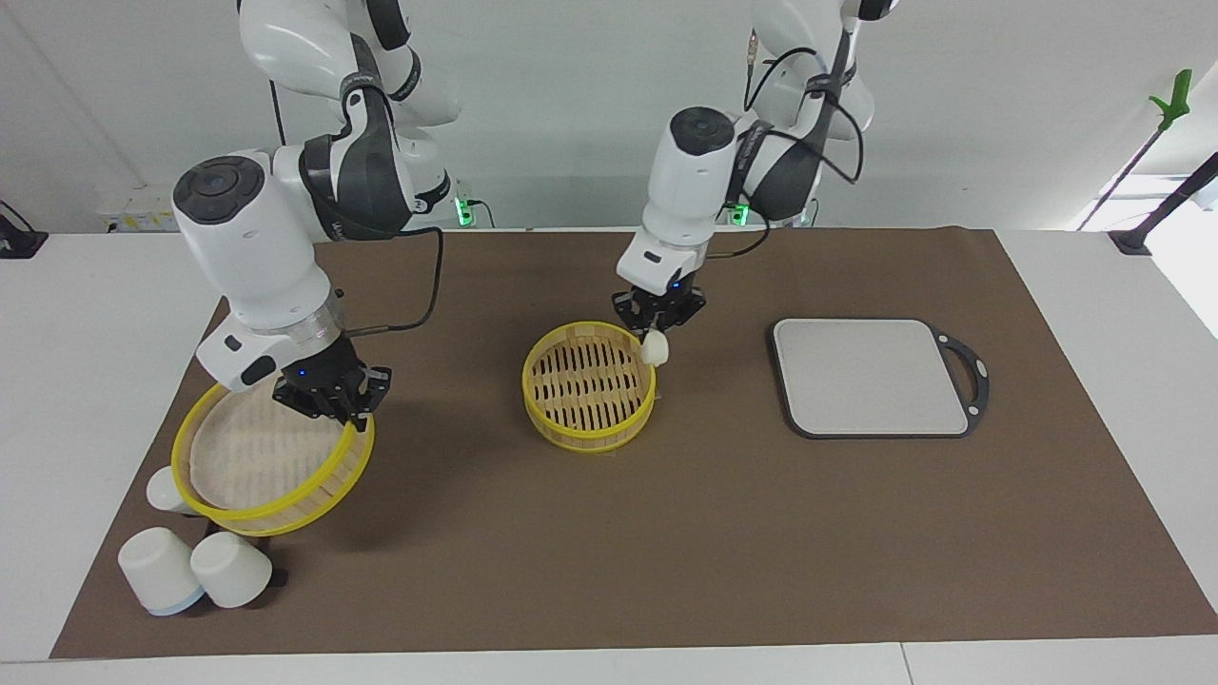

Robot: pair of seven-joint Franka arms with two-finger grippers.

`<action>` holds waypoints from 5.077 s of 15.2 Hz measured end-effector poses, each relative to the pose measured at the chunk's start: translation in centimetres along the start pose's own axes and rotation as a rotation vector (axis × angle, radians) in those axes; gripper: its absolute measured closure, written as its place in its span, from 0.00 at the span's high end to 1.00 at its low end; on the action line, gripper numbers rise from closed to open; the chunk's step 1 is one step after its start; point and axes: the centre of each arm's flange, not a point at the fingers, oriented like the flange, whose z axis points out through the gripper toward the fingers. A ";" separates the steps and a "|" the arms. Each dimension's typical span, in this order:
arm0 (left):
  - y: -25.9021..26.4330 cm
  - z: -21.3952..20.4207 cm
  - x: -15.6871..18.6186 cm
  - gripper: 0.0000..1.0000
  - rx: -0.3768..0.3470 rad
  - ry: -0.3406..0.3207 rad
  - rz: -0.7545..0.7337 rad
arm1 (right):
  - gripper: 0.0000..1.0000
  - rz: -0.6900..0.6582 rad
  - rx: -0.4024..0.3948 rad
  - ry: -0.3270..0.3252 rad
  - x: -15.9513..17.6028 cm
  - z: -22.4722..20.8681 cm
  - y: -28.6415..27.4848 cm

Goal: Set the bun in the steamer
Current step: 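Place the bun in the steamer with the left gripper while the right holds the lid, then withdraw the left gripper to the tray while the right gripper carries the lid back, then lower the lid onto the steamer with the right gripper and release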

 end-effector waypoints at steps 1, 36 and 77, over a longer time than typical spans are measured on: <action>0.8 1.9 -0.9 0.22 -0.006 0.005 0.006 | 0.10 -0.003 0.001 -0.005 -0.1 0.2 -0.2; -33.6 -18.1 6.9 1.00 0.092 -0.242 0.064 | 0.10 0.389 -0.066 -0.001 -11.1 7.0 -37.2; -34.5 -20.9 7.2 1.00 0.091 -0.163 0.085 | 1.00 -0.103 -0.127 -0.029 -3.6 -7.5 -8.5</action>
